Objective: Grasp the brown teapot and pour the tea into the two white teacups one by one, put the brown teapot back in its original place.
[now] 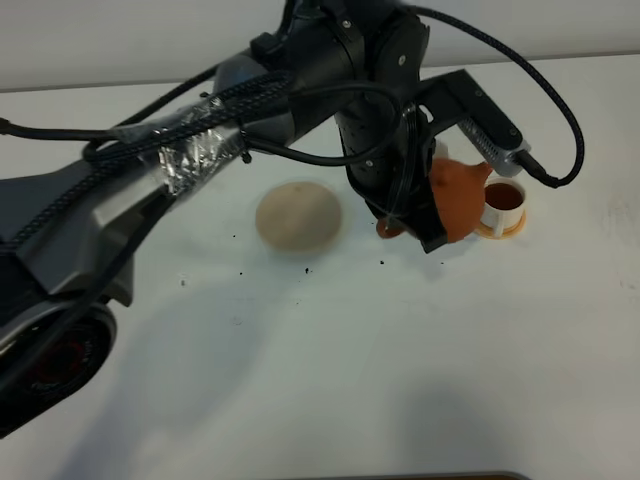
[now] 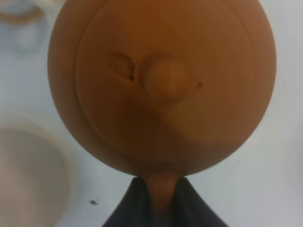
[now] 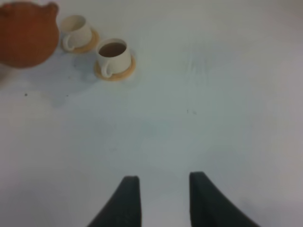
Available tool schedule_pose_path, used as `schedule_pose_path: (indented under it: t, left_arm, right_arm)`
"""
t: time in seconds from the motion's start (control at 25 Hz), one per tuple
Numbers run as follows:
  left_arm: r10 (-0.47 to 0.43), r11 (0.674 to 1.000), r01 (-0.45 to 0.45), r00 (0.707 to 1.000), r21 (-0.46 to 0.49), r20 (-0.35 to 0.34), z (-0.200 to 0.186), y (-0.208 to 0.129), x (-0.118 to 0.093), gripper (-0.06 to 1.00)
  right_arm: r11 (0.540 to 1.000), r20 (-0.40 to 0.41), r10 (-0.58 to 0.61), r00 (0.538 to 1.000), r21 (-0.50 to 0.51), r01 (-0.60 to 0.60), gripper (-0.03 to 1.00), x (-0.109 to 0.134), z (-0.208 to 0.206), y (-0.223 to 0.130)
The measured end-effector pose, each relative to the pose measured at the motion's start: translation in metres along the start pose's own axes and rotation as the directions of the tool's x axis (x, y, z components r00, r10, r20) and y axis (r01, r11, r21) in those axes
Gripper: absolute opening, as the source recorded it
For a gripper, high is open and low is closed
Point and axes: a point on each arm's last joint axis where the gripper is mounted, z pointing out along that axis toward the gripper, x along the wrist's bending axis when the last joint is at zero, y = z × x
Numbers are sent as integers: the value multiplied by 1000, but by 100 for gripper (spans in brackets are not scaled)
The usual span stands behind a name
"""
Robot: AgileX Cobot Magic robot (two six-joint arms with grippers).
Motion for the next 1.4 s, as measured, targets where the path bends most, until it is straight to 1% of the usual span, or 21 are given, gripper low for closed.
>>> schedule_pose_path:
  t: [0.12, 0.2, 0.32, 0.52, 0.72, 0.8, 0.88, 0.96, 1.08, 1.2, 1.28, 1.4]
  left_arm:
    - [-33, 999, 32, 999, 42, 36, 24, 2, -2, 11]
    - [-39, 997, 36, 998, 66, 44, 40, 3, -3, 11]
    - [-43, 997, 41, 998, 63, 42, 54, 5, -2, 11]
    - [-41, 998, 39, 999, 51, 35, 55, 7, -2, 11]
    - [-31, 999, 31, 999, 21, 8, 39, 8, 1, 11]
    - [-5, 1000, 5, 1000, 18, -7, 36, 8, 3, 11]
    - [29, 999, -28, 999, 28, -45, 33, 7, 7, 11]
    - [44, 999, -42, 996, 33, -81, 25, 3, 14, 11]
    - [65, 998, -63, 990, 19, -126, 4, -6, 33, 11]
    - [73, 997, -77, 984, -15, -165, -20, -20, 60, 11]
    - [94, 995, -100, 977, -20, -191, -25, -29, 79, 11]
    - [177, 983, -181, 954, 3, -244, -23, -41, 106, 11]
  right_arm:
    - [1000, 0, 0, 1000, 0, 0, 24, 0, 0, 0]
    - [1000, 0, 0, 1000, 0, 0, 24, 0, 0, 0]
    - [1000, 0, 0, 1000, 0, 0, 24, 0, 0, 0]
    - [1000, 0, 0, 1000, 0, 0, 24, 0, 0, 0]
    - [1000, 0, 0, 1000, 0, 0, 24, 0, 0, 0]
    - [1000, 0, 0, 1000, 0, 0, 24, 0, 0, 0]
    - [1000, 0, 0, 1000, 0, 0, 24, 0, 0, 0]
    - [1000, 0, 0, 1000, 0, 0, 24, 0, 0, 0]
    - [1000, 0, 0, 1000, 0, 0, 24, 0, 0, 0]
    - [1000, 0, 0, 1000, 0, 0, 24, 0, 0, 0]
    - [1000, 0, 0, 1000, 0, 0, 24, 0, 0, 0]
    - [1000, 0, 0, 1000, 0, 0, 24, 0, 0, 0]
